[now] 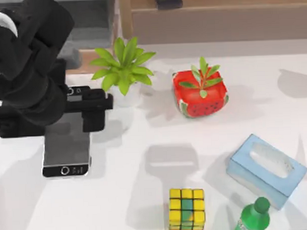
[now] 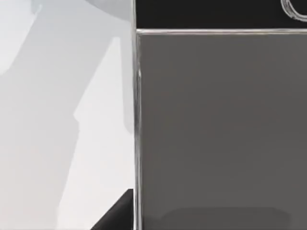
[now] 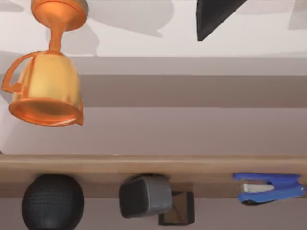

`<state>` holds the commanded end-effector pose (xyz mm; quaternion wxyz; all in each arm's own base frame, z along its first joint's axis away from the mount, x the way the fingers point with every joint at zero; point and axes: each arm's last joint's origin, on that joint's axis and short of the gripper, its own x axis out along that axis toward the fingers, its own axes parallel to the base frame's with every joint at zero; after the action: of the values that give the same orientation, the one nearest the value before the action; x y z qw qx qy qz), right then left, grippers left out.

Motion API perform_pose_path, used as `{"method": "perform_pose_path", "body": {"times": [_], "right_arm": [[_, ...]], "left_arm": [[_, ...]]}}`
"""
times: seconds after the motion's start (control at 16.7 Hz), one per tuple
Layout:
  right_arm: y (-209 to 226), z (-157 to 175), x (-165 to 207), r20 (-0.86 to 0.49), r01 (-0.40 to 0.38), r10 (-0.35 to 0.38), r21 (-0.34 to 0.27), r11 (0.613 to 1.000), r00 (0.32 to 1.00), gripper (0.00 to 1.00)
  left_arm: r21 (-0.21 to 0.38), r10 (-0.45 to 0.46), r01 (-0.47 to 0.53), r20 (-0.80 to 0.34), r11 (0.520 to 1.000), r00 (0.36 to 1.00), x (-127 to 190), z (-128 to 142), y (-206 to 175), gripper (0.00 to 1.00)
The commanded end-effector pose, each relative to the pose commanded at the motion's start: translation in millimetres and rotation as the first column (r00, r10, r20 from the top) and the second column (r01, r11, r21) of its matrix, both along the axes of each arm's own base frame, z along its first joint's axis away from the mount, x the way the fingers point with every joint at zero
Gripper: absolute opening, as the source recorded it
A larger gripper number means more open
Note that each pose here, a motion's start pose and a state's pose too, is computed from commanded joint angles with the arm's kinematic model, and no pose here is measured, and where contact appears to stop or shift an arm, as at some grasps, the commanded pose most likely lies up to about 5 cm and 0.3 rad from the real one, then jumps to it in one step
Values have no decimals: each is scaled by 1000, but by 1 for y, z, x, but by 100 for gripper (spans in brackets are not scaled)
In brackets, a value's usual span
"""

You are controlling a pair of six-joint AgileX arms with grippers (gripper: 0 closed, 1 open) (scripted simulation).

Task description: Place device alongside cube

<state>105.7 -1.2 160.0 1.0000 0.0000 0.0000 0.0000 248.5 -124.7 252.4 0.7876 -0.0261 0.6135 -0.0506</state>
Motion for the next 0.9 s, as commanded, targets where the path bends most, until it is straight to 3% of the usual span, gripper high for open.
{"method": "perform_pose_path", "body": {"times": [0.48, 0.9], "right_arm": [[0, 0, 0, 0, 0, 0, 0, 1000, 1000, 100], [0, 0, 0, 0, 0, 0, 0, 1000, 1000, 100]], "left_arm": [[89, 20, -2, -212, 996, 977, -40, -53, -50, 0], [113, 28, -1, -240, 994, 970, -47, -61, -56, 0]]}}
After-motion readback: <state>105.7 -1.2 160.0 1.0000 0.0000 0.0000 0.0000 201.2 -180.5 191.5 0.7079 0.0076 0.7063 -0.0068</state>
